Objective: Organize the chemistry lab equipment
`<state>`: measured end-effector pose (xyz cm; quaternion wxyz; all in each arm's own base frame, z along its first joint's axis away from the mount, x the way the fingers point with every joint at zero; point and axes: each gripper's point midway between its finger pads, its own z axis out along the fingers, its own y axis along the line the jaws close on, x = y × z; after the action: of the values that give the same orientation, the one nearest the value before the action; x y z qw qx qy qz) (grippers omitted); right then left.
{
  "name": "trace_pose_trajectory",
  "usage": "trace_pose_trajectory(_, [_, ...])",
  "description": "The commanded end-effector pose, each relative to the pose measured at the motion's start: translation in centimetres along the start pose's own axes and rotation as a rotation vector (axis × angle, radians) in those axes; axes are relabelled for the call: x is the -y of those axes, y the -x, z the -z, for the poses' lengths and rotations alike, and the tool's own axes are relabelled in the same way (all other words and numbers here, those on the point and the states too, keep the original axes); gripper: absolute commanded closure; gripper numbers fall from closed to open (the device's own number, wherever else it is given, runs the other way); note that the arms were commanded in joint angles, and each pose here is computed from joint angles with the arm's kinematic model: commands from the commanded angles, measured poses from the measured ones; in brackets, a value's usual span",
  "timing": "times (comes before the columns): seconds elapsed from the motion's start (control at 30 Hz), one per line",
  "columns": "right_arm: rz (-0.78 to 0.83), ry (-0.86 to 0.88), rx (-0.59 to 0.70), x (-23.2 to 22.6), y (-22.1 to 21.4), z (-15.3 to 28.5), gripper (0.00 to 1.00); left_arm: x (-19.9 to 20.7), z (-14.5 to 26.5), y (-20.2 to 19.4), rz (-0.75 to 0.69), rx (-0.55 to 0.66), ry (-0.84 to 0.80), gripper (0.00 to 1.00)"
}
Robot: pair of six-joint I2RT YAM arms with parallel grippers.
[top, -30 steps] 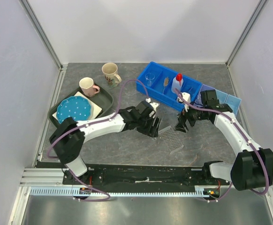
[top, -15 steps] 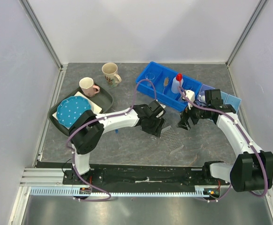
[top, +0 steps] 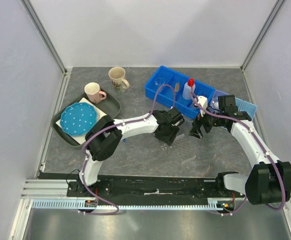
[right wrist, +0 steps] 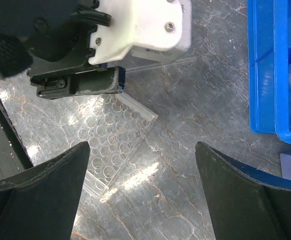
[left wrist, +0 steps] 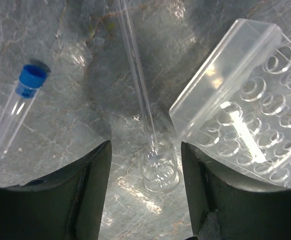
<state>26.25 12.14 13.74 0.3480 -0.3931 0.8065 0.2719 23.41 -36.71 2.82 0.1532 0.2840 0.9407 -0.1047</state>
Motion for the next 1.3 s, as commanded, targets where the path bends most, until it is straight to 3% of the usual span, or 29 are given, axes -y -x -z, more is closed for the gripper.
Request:
trace_pose_trajectory(0.0, [0.007, -0.012, 0.016, 0.2, 0.2, 0.1, 0.06, -0.7, -0.3, 1.0, -0.08, -0.002, 0.067, 0.38])
trace_pose_trajectory(0.33, [0.006, -0.018, 0.017, 0.4, 0.2, 0.2, 0.06, -0.2, -0.6, 3.4, -0.105, 0.025, 0.081, 0.46])
trace_pose_trajectory(0.4, [0.008, -0.02, 0.018, 0.4, 0.2, 0.3, 0.06, -0.2, -1.0, 3.5, -0.101, 0.02, 0.081, 0.54])
trace_pose_trajectory(0.7, [0.001, -0.018, 0.017, 0.5, 0.1, 0.3, 0.06, -0.5, -1.9, 3.3, -0.097, 0.007, 0.101, 0.62])
trace_pose_trajectory(0.93, [-0.001, -0.021, 0.017, 0.7, 0.1, 0.3, 0.06, -0.8, -1.2, 3.0, -0.085, 0.011, 0.114, 0.85])
trace_pose_trajectory(1.0, [-0.003, -0.016, 0.016, 0.5, 0.0, 0.2, 0.06, -0.9, -0.9, 3.1, -0.082, 0.025, 0.117, 0.97])
trace_pose_trajectory(1.2, [-0.006, -0.001, 0.029, 0.3, 0.2, 0.3, 0.06, -1.8, 1.2, 2.1, -0.038, 0.078, 0.13, 0.98])
trace_pose_trajectory(1.27, [-0.009, 0.003, 0.031, 0.2, 0.2, 0.3, 0.06, -1.5, 3.1, 2.9, -0.002, 0.151, 0.101, 0.98])
